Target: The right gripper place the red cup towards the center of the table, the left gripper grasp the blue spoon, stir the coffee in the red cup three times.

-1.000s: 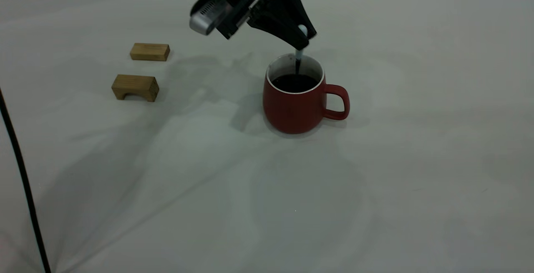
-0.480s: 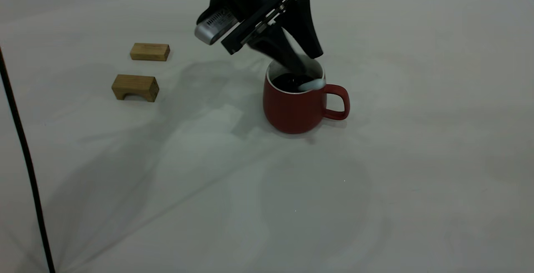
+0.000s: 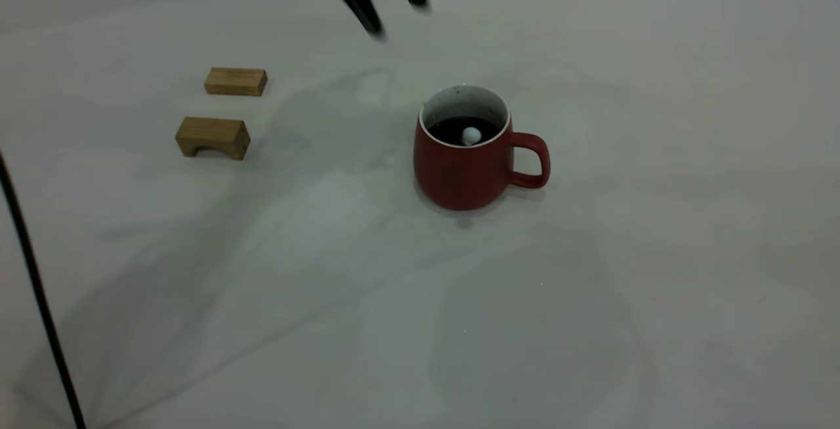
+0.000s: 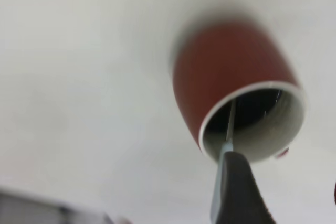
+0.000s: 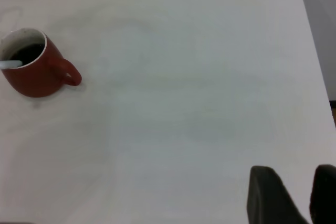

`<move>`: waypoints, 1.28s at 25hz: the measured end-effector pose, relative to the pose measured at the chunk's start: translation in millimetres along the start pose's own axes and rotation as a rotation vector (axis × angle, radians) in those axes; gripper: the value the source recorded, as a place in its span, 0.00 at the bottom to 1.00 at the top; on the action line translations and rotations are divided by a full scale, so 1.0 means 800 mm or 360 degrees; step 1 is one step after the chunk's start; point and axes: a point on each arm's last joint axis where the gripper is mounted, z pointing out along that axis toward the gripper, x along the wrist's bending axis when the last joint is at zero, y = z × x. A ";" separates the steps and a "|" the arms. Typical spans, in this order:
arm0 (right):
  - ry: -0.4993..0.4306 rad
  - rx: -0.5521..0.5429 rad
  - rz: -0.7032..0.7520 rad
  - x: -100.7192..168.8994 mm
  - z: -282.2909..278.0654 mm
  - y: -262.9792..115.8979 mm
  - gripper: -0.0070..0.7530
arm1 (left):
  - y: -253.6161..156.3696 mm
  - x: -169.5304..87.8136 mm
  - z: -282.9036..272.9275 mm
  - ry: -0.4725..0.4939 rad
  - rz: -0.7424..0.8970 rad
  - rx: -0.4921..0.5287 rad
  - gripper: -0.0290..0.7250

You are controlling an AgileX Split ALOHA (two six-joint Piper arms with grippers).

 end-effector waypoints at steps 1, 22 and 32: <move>0.0000 0.0000 0.0000 0.000 0.000 0.000 0.32 | 0.000 0.001 -0.020 0.0011 0.0109 -0.0097 0.70; 0.0000 0.0000 0.0000 0.000 0.000 0.000 0.32 | -0.143 0.208 -0.222 0.0377 0.1049 -0.0609 0.70; 0.0000 0.0000 0.0000 0.000 0.000 0.000 0.32 | -0.236 0.382 -0.205 0.0253 0.1070 -0.0628 0.70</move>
